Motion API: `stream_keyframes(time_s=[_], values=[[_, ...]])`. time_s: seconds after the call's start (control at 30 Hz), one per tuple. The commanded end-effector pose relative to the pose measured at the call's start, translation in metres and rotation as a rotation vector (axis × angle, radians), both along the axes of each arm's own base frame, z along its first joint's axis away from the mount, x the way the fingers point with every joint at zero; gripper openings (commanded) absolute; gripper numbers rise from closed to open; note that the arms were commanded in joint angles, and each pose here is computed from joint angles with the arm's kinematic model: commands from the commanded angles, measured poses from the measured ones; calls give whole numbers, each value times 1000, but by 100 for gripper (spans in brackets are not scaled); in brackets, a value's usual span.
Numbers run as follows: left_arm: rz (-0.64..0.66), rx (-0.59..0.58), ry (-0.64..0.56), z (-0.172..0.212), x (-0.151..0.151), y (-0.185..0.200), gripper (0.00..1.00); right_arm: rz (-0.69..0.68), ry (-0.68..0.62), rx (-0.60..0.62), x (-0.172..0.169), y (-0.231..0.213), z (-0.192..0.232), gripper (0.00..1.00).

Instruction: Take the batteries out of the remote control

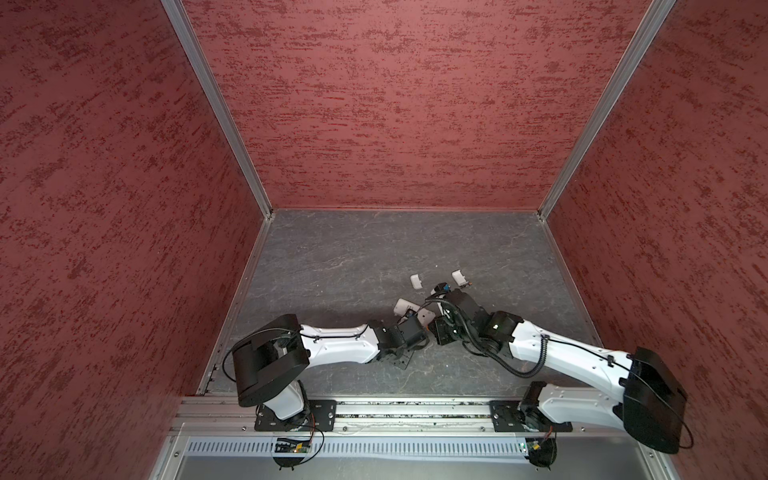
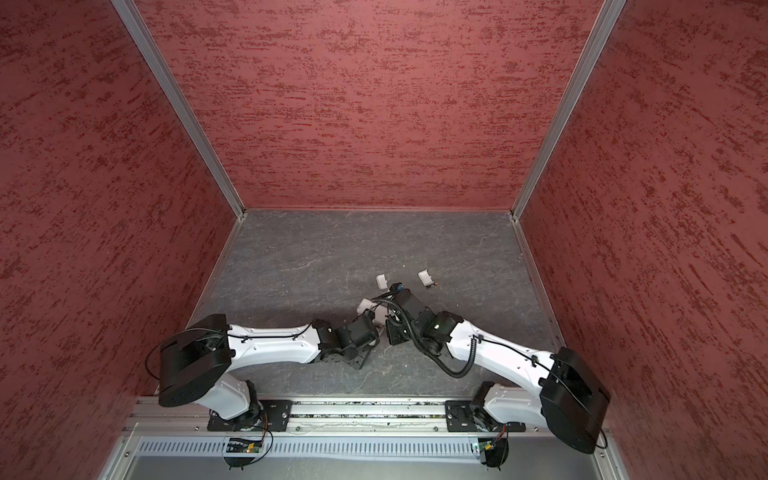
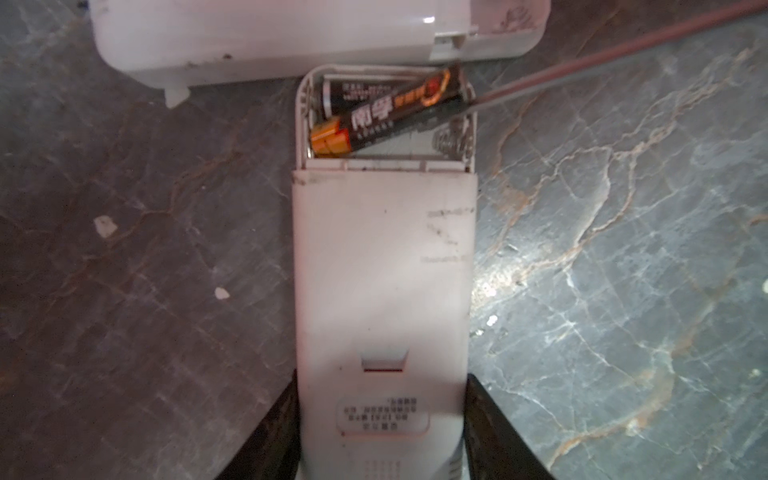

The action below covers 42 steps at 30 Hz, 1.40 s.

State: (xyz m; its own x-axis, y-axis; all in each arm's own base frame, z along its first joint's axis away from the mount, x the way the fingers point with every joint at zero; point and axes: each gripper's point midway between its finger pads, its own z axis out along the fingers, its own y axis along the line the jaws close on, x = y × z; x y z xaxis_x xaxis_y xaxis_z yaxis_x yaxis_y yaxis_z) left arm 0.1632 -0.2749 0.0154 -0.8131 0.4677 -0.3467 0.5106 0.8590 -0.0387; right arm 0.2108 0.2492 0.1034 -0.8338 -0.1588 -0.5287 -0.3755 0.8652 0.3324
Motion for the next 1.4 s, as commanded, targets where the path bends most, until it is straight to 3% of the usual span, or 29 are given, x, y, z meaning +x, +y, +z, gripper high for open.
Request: stream_keyframes(time_s=[0.0, 0.17, 0.73, 1.37], values=[[-80, 1, 195, -30, -48, 0, 34, -37, -73, 33, 14, 4, 6, 0], [-81, -4, 195, -31, -49, -1, 34, -31, -78, 99, 17, 17, 8, 0], [-65, -9, 194, -32, -50, -1, 34, -34, -113, 145, 26, 23, 33, 0], [-20, -5, 192, -32, -49, 3, 34, -40, -37, 56, -2, -10, 31, 0]])
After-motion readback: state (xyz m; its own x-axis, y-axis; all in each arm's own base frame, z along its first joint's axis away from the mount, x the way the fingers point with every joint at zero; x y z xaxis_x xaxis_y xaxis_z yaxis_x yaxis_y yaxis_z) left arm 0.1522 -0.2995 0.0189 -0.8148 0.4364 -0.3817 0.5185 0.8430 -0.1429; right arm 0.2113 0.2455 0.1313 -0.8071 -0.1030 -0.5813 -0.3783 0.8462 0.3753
